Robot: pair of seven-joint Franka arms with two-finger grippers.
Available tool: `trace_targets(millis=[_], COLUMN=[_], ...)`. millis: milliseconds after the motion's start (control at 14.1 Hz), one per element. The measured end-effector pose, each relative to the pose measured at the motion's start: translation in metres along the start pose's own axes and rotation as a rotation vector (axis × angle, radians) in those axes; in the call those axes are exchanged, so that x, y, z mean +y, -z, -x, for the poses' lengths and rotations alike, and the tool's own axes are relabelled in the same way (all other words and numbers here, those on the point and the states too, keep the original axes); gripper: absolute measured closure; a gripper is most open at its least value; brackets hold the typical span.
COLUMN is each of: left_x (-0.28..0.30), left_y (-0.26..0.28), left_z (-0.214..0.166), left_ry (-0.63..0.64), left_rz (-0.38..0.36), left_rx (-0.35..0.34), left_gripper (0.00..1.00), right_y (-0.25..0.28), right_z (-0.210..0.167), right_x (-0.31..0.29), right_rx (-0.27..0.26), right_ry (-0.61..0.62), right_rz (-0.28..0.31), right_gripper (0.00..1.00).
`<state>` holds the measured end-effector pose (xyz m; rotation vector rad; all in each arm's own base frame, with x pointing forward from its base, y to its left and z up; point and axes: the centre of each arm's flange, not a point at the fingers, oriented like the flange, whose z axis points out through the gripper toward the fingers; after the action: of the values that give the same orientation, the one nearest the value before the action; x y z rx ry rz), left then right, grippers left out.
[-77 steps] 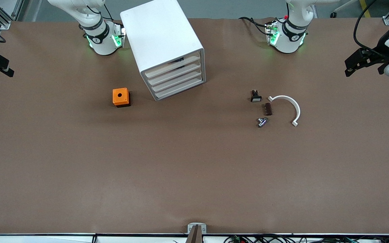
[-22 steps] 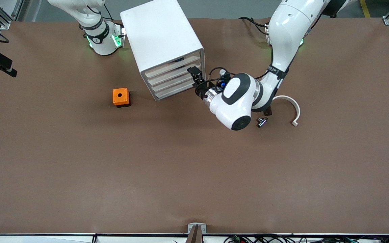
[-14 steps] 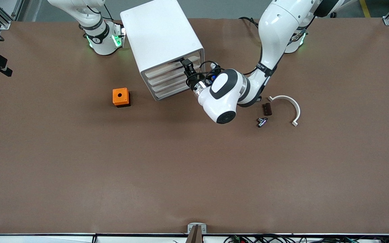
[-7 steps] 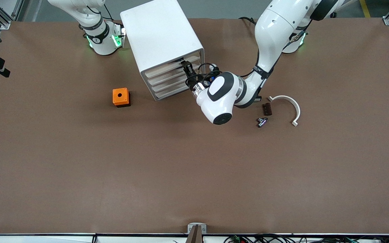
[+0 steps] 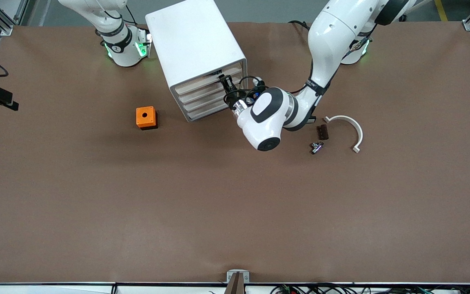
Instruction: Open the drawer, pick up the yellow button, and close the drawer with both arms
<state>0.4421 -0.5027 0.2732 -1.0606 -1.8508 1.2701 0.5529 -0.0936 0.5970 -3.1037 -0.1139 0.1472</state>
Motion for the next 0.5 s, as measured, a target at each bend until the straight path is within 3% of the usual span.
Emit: trace_targets(millis=[285, 498], left_x=[0.011, 0.029], left_y=[0.046, 0.100], left_z=[-0.009, -0.029], left_ry=[0.008, 0.029], left_rz=[0.007, 0.020], left_rx=[-0.073, -0.150], left_gripper=[0.87, 0.87], right_y=[-0.044, -0.066], right_z=[-0.026, -0.041], right_x=[0.010, 0.035], right_rx=[-0.068, -0.058], right_ry=[-0.006, -0.019], right_rz=[-0.004, 0.041], right_gripper=[0.00, 0.00])
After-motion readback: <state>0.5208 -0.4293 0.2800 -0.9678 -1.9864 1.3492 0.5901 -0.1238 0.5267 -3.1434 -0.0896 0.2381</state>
